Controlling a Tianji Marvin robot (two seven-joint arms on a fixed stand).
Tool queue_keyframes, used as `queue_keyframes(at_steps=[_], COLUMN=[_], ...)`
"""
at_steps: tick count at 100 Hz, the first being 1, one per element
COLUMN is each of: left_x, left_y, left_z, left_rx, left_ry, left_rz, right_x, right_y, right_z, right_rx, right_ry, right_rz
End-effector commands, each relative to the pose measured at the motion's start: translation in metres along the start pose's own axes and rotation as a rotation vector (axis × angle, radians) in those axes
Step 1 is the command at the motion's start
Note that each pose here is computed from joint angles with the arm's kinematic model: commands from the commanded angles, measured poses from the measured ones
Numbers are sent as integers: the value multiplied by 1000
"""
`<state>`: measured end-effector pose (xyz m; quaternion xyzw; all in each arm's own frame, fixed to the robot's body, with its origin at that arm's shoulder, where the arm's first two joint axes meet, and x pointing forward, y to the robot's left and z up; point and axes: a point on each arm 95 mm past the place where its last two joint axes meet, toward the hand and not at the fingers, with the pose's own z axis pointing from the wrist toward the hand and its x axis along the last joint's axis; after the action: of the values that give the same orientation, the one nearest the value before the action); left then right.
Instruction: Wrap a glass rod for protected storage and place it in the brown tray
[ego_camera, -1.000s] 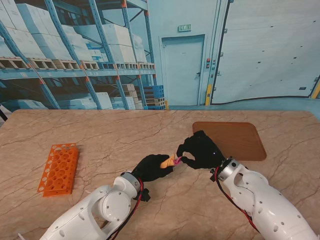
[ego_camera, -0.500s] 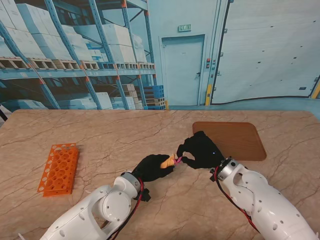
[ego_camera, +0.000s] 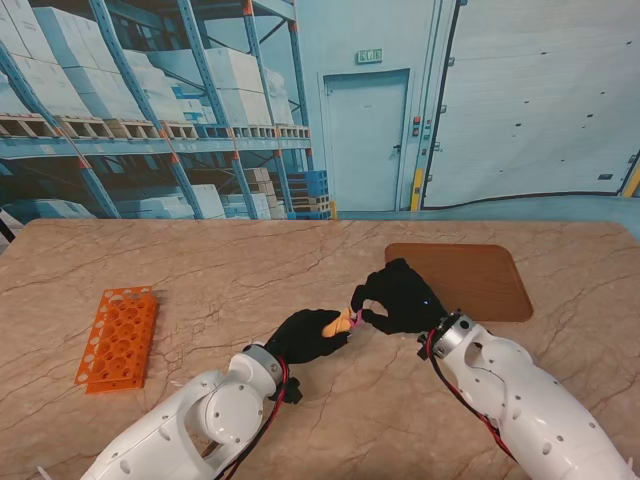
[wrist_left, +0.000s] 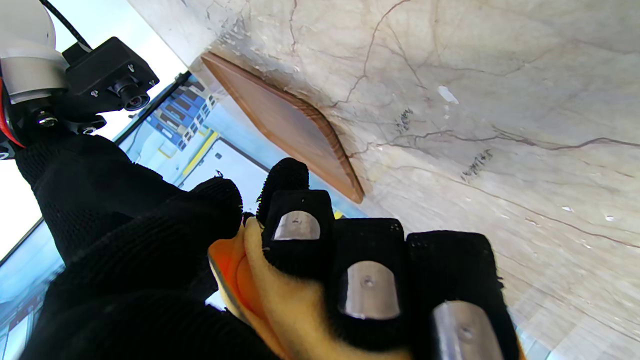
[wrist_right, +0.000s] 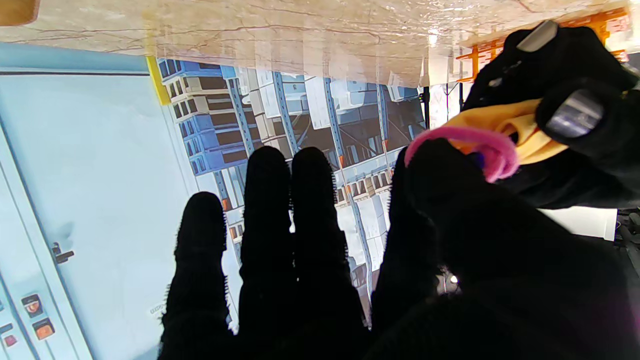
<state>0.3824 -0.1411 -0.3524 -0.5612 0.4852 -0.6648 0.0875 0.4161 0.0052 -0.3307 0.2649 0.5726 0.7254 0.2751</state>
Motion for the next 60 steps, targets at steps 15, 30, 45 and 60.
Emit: queue_keyframes(at_steps=[15,30,45,60], left_x=[4,4,4,4], left_y=[3,4,4,4], left_z=[0,0,0,0], left_rx=[-6,-9,-12,-12], left_ry=[7,4,-1,-3], left_rz=[-3,-1,-3,1], right_x=[1,0,0,-1], right_y=[4,6,8,8], right_z=[3,7,10,10], right_rx=[-10,-5,-2,1], right_ry=[28,58,77,85], right_rz=[-2,-6,-10,-14])
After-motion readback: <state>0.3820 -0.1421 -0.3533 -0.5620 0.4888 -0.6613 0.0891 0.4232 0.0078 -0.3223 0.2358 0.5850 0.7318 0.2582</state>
